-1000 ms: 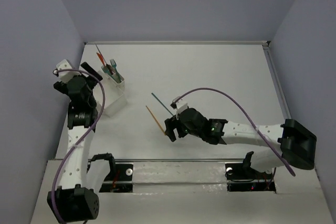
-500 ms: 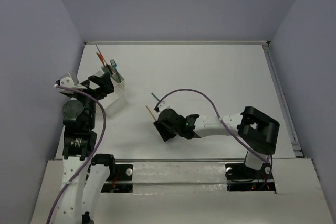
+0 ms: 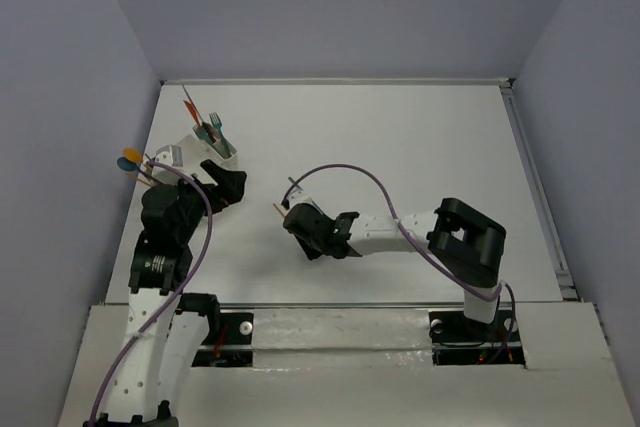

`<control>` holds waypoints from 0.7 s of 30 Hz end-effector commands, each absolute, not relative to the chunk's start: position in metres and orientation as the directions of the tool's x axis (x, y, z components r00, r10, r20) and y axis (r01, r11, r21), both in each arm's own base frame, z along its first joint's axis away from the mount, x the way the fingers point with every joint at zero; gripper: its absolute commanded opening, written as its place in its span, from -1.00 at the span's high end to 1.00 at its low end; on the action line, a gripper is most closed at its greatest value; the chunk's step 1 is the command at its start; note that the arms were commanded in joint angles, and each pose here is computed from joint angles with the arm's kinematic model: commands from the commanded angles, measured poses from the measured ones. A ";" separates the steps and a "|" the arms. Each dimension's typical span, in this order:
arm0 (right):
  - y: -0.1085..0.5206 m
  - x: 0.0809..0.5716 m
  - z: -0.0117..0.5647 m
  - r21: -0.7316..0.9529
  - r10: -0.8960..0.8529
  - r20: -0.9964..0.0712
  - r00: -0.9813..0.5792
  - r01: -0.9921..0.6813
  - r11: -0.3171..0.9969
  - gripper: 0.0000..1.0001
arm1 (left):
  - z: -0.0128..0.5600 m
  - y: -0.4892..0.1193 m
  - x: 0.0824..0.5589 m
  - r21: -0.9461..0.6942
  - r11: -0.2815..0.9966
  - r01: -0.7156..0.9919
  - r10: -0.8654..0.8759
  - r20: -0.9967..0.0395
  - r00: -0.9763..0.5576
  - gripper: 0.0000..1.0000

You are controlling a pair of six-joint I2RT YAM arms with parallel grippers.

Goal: Sort the eating utensils into containers

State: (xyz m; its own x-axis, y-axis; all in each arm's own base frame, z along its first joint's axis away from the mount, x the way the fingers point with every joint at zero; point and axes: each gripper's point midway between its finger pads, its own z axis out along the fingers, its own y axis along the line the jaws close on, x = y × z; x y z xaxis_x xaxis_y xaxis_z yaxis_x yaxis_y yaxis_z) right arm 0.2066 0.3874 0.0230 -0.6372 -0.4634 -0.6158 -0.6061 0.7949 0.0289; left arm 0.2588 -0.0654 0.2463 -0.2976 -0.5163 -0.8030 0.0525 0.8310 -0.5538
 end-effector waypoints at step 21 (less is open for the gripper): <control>0.434 0.211 0.164 0.274 -0.123 -0.875 -0.468 -0.689 0.671 1.00 | 0.192 -0.116 0.261 -0.732 0.667 0.138 -0.593 -0.633 -0.497 -0.72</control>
